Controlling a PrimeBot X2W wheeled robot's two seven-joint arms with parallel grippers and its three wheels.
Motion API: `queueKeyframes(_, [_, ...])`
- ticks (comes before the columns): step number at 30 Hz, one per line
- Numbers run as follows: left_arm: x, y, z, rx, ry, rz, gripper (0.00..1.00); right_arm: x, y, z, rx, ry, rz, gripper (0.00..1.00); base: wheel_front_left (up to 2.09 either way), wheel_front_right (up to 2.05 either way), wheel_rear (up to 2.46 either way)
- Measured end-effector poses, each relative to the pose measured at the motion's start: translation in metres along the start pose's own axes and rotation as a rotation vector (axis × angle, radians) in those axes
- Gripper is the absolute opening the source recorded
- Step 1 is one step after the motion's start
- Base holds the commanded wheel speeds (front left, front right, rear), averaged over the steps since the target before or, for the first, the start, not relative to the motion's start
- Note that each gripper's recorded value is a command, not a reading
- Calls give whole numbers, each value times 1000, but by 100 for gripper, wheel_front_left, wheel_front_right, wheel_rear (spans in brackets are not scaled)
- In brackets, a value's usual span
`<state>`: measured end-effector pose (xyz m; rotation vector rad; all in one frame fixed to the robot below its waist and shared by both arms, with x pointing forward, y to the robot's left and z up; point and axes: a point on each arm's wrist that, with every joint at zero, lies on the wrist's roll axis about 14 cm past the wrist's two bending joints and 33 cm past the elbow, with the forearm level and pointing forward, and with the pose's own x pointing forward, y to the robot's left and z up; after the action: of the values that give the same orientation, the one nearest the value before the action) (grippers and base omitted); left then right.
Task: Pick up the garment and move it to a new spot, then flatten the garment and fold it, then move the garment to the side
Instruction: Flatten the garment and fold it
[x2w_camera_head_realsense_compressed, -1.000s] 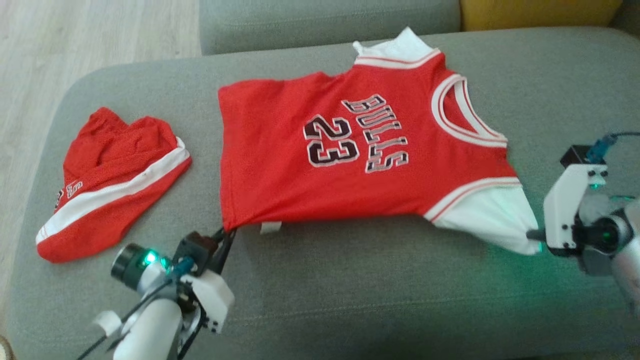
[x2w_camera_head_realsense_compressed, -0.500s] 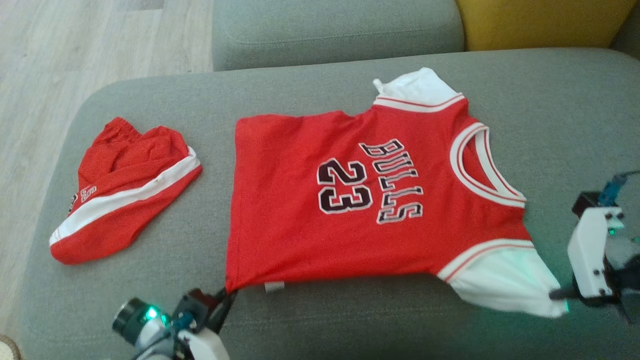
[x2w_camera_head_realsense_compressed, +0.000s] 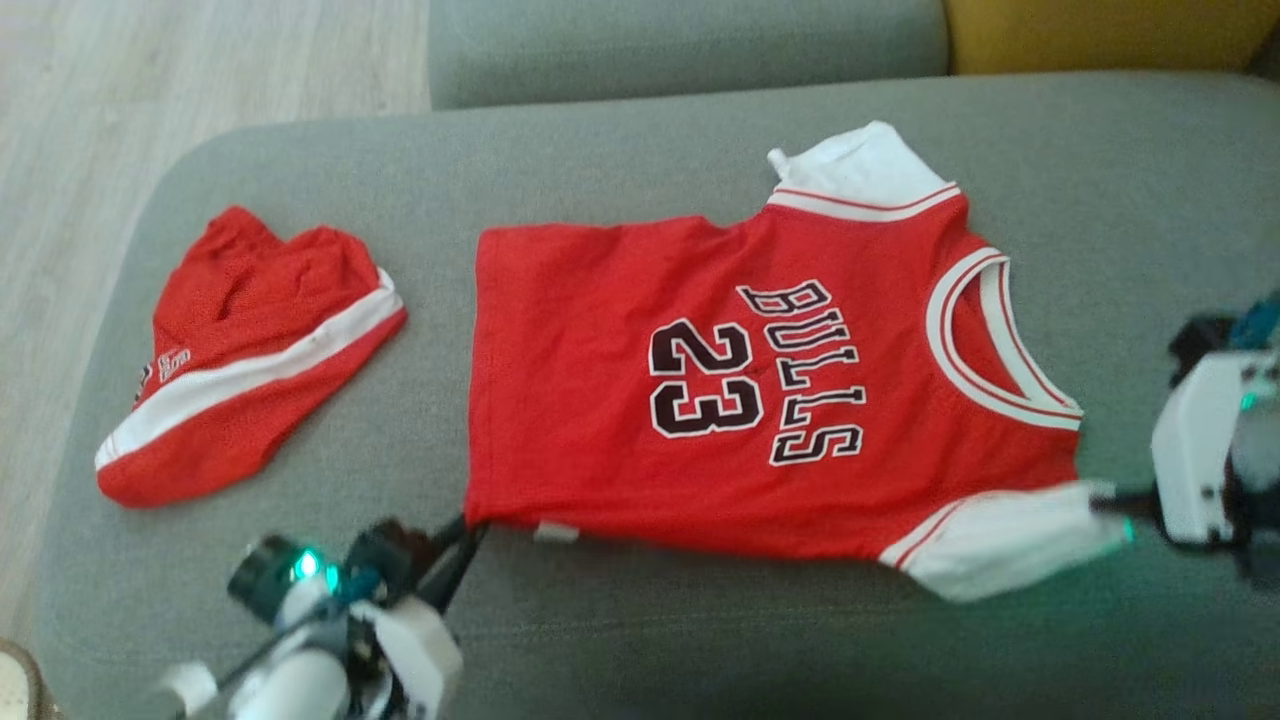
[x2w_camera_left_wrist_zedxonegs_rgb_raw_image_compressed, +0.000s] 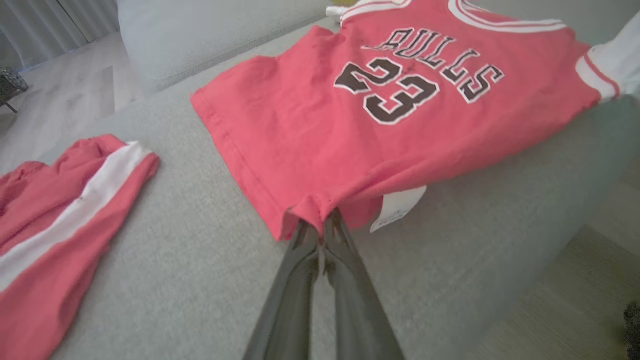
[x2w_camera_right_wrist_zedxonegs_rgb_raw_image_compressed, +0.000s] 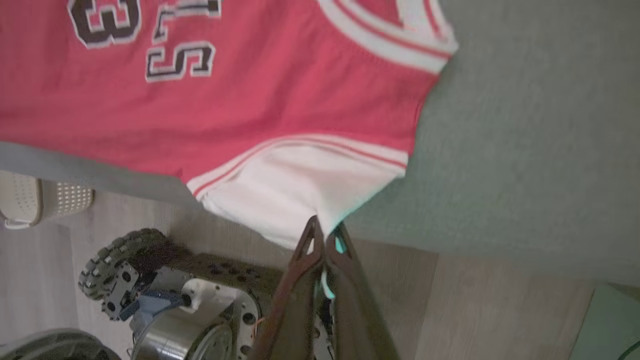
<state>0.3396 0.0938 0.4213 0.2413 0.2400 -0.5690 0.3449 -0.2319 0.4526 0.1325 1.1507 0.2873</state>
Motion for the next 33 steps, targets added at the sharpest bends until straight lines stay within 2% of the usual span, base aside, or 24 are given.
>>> queueKeyframes(7, [34,33,34,18,-70,26,0,-3,-3,81,-44,-215,-57,0,0,0,0])
queueKeyframes(11, [46,45,29,15,-45,36,0,8,-7,107,-59,-266,-84,0,0,0,0])
queueKeyframes(24, [74,50,3,-12,30,18,0,52,-13,127,-86,-295,-106,0,0,0,0])
queueKeyframes(33, [88,53,-6,-19,64,13,0,66,-12,133,-102,-317,-97,0,0,0,0])
